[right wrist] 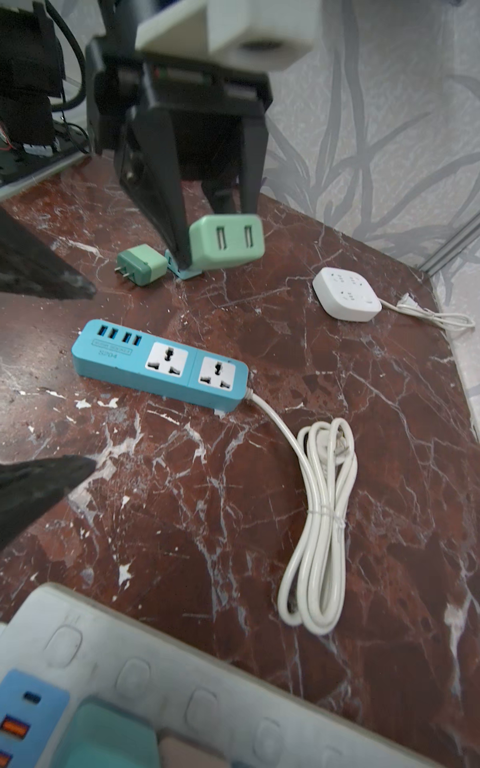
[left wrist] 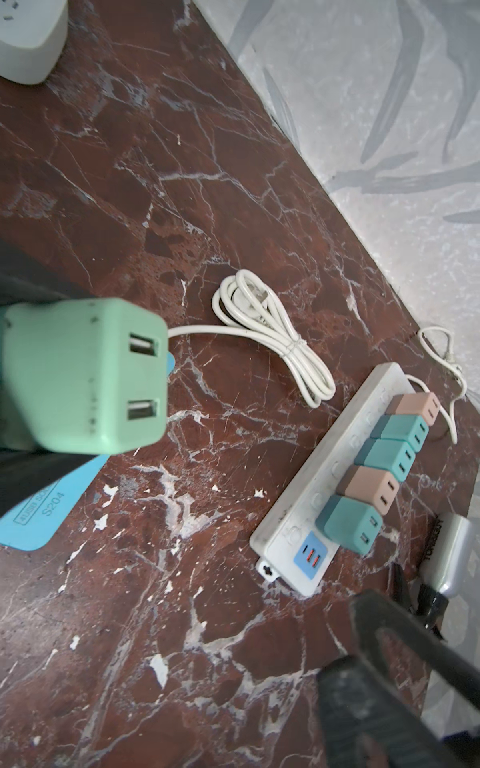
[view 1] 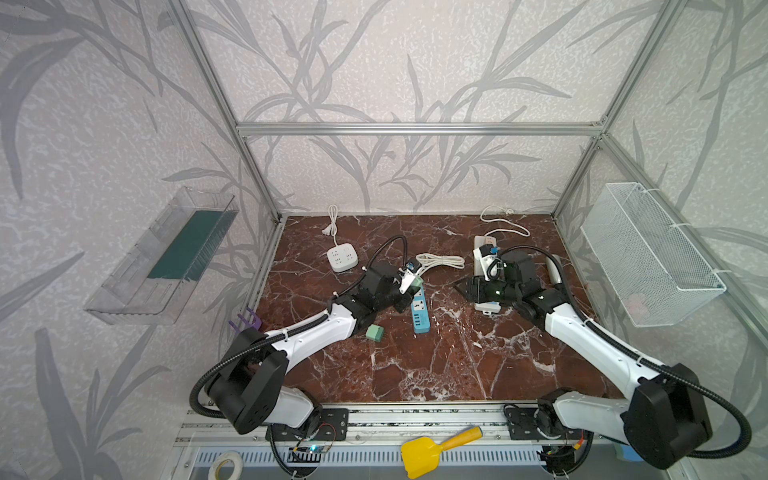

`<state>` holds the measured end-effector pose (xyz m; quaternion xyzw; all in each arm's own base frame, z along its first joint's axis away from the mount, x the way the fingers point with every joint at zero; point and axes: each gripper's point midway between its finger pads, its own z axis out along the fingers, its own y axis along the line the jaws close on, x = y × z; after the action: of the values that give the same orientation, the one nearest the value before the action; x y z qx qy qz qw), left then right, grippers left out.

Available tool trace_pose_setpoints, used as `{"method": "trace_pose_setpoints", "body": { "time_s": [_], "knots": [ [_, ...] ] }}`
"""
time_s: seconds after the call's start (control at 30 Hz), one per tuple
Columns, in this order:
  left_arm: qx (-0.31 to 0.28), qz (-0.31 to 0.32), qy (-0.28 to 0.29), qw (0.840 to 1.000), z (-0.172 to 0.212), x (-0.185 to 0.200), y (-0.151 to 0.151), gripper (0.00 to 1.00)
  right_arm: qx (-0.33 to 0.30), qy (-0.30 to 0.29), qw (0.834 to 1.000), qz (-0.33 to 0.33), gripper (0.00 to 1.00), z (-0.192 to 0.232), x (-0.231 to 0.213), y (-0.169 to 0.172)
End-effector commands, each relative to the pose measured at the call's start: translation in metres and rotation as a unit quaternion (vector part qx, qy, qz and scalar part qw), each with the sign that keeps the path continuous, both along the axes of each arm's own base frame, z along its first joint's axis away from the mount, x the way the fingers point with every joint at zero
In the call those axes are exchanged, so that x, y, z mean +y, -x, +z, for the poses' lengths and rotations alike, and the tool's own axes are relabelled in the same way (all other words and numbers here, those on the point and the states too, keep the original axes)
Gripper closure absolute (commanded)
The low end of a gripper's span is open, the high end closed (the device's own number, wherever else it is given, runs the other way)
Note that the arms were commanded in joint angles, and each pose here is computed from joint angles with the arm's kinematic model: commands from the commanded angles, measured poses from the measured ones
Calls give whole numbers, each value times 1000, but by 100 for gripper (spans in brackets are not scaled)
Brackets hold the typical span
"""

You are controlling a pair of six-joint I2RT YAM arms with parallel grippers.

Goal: Insert the plug
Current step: 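Carry the green adapter to the right gripper while the right gripper grasps it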

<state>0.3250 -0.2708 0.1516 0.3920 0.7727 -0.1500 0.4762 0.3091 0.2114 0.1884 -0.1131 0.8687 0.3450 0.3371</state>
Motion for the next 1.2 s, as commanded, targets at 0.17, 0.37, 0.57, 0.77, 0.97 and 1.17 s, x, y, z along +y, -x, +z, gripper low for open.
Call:
{"method": "trace_pose_setpoints", "body": {
  "time_s": [0.17, 0.37, 0.57, 0.77, 0.97, 1.17],
  "knots": [
    [-105, -63, 21, 992, 46, -19, 12, 83, -3, -53, 994, 98, 48, 44, 51, 30],
    [-107, -71, 7, 992, 46, -22, 17, 84, 0, -56, 992, 112, 48, 51, 71, 26],
    [-115, -71, 9, 991, 50, -23, 21, 84, 13, -49, 992, 116, 49, 45, 84, 18],
    [-120, -73, 6, 990, 52, -24, 23, 85, 28, -41, 993, 111, 50, 30, 90, 11],
    [-119, -74, 3, 990, 50, -25, 24, 85, 44, -48, 991, 119, 70, 22, 99, 8],
    [-125, -26, 11, 992, 58, -15, 14, 48, 27, -59, 992, 107, 91, 35, 96, 8]
  ]
}}
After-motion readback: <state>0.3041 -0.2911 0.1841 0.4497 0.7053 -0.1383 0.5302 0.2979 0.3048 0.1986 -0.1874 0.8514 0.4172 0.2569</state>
